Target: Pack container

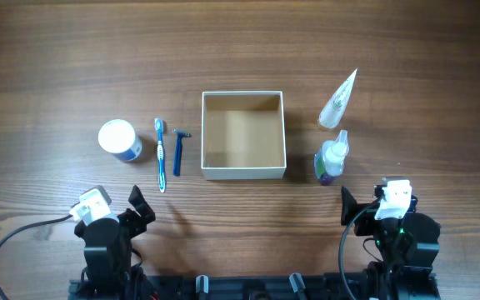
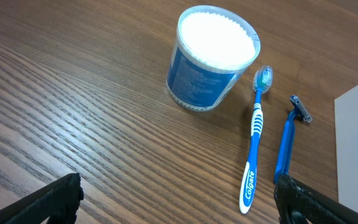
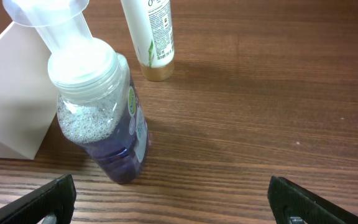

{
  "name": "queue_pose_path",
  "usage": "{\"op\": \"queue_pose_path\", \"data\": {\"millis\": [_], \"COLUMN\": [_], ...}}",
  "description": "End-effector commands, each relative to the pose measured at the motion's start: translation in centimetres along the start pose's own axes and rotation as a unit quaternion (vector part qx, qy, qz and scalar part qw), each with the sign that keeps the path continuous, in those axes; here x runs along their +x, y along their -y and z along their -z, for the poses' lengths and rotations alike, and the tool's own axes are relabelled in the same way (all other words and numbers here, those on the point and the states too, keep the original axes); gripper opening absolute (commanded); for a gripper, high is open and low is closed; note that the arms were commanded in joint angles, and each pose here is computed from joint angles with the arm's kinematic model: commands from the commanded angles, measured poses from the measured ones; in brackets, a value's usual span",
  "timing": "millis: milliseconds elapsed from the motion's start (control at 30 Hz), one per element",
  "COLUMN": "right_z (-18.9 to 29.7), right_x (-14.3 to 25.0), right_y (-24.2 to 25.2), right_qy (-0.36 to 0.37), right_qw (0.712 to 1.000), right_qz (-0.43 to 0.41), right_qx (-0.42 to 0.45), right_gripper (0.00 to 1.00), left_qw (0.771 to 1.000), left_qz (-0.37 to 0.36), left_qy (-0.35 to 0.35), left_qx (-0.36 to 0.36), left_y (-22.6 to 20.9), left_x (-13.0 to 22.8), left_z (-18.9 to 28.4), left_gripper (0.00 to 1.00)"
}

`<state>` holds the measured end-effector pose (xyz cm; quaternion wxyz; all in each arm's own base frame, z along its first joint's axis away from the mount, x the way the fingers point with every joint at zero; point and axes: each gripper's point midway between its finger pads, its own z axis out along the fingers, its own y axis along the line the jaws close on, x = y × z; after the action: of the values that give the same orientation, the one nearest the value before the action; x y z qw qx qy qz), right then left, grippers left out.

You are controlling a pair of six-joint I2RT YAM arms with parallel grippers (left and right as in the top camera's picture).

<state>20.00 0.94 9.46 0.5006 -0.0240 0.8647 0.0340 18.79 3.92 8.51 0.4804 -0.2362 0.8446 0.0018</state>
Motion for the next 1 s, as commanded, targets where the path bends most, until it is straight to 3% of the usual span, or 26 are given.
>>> {"op": "queue_pose_path", "data": {"millis": [0,867,967], "right_z": [-0.1,-0.1,0.1], "right_x": [0.0,-0.1,-2.2], "right_y": [-0.4,-0.3,-0.7], "right_qy": [0.005,0.005,0.048], "right_qw": [1.000,1.000,0.998], "right_qz": [0.008,0.013,0.021], "right_qx": [-0.011,-0.009,-0.018], "right_gripper": [1.00,1.00,1.00], "left_qw": [1.000,1.000,1.000], "left_qz": [-0.003,-0.003,-0.003], "left_qy": [0.001,0.000,0.000], "left_qx": [-0.001,-0.001,-0.001], "left_y": [-0.1,-0.1,-0.1], "left_x": [0.2,0.2,0.2], "left_z": [-0.2,-0.2,-0.2], "left_gripper": [1.00,1.00,1.00]}}
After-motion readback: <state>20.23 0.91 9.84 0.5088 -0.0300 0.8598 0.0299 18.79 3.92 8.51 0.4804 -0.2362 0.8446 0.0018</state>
